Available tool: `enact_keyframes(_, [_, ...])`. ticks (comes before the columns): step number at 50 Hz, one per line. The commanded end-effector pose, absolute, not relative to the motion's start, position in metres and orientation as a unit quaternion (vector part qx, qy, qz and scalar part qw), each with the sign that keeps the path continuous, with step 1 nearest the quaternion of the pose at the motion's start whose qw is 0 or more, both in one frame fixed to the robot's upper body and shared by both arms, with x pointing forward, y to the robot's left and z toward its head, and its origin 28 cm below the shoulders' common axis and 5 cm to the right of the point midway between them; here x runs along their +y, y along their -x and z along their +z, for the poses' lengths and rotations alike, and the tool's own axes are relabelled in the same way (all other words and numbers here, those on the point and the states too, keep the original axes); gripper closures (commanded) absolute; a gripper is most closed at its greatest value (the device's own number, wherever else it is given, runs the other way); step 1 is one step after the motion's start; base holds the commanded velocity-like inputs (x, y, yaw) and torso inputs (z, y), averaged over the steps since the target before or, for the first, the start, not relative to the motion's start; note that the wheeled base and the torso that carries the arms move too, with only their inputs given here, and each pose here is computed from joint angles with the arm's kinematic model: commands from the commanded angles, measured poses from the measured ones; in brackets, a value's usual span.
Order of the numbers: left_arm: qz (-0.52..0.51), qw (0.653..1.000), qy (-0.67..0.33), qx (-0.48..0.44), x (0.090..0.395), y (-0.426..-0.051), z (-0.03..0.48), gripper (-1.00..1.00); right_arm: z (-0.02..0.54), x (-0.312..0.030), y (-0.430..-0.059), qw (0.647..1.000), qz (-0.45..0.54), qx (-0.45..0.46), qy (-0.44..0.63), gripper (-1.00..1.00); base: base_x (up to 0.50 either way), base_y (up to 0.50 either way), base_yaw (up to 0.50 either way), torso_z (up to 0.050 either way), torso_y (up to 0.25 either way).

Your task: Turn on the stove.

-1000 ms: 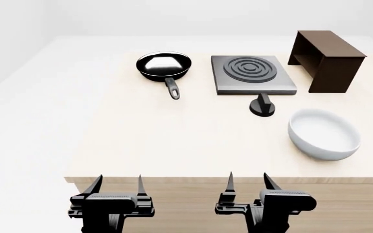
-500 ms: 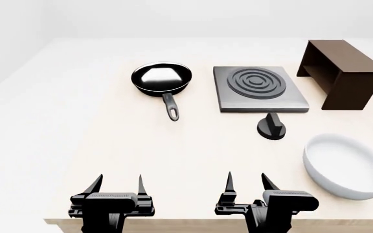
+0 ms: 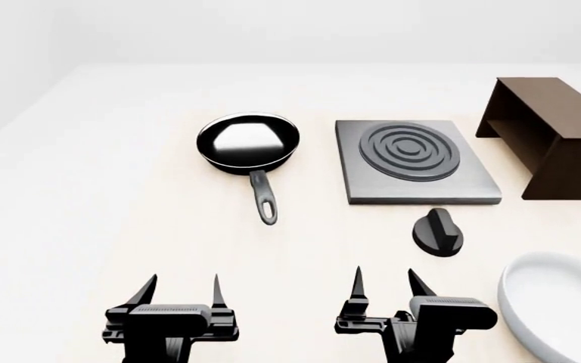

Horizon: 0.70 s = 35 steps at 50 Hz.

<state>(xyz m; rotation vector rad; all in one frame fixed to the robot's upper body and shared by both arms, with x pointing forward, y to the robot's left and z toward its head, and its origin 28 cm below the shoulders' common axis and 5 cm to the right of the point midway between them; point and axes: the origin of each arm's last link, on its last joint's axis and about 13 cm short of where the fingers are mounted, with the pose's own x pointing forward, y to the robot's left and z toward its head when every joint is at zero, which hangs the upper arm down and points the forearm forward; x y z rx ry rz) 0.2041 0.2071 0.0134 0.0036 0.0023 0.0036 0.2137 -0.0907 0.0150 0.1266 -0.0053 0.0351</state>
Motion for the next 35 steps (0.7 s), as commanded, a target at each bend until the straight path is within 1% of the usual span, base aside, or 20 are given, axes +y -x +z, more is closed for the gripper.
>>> enact_keyframes(1, [0.001,1.000,-0.003,0.000,0.207,-0.204,0.014,-1.00,0.014,-0.090,-0.215,0.998,0.015,-0.010,-0.060,-1.00,0.00,0.00,0.00,0.000,0.000])
enact_keyframes(8, [0.001,1.000,-0.003,0.000,0.207,-0.204,0.014,-1.00,0.014,-0.089,-0.215,0.998,0.018,-0.012,-0.061,-1.00,0.00,0.00,0.00,0.000,0.000])
enact_keyframes(9, [0.000,1.000,-0.002,0.000,0.205,-0.212,0.012,-1.00,0.014,-0.089,-0.215,0.998,0.019,-0.012,-0.059,-1.00,0.00,0.00,0.00,0.000,0.000])
enact_keyframes(13, [0.001,1.000,-0.004,-0.001,0.204,-0.212,0.010,-1.00,0.015,-0.088,-0.214,0.998,0.018,-0.013,-0.057,-1.00,0.00,0.00,0.00,0.000,0.000])
enact_keyframes(19, [0.002,1.000,-0.008,-0.001,0.203,-0.213,0.010,-1.00,0.030,-0.091,-0.214,0.998,0.012,-0.029,-0.056,-1.00,0.00,0.00,0.00,0.000,0.000])
enact_keyframes(35, [0.003,1.000,-0.010,-0.001,0.203,-0.215,0.010,-1.00,0.040,-0.095,-0.240,0.998,-0.004,-0.021,-0.058,-1.00,0.00,0.00,0.00,0.000,0.000])
